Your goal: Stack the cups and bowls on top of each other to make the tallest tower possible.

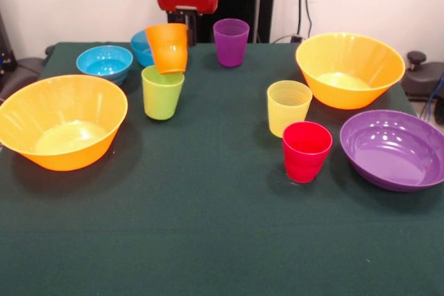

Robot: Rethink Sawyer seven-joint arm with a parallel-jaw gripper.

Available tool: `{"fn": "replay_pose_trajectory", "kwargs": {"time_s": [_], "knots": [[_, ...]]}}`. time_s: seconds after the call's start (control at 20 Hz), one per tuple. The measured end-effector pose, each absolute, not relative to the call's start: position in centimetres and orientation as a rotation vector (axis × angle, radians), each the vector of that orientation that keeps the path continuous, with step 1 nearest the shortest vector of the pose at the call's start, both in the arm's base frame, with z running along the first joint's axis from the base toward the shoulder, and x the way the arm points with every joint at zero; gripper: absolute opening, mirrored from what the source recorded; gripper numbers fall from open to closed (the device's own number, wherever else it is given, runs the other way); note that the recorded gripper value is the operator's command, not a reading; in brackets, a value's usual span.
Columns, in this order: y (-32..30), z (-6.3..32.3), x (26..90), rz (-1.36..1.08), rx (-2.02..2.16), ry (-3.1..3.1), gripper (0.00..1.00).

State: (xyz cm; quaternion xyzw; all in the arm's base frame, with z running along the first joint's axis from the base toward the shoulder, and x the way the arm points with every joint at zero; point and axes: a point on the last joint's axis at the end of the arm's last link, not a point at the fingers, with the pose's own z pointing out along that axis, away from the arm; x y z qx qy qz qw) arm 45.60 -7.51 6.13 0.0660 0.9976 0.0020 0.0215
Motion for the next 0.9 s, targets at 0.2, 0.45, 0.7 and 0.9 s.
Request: {"fn": "replay_pose_trajectory", "kwargs": {"time_s": [0.2,0.45,0.7,0.9], "knots": [[-7.4,5.3,45.8,0.009,0.200,3.100,0.00],[-7.4,4.6,46.0,0.000,0.198,3.115,0.00],[-8.0,5.0,45.6,-0.010,0.221,3.176,0.00],[-9.6,6.6,45.0,-0.039,0.268,3.248,0.00]]}}
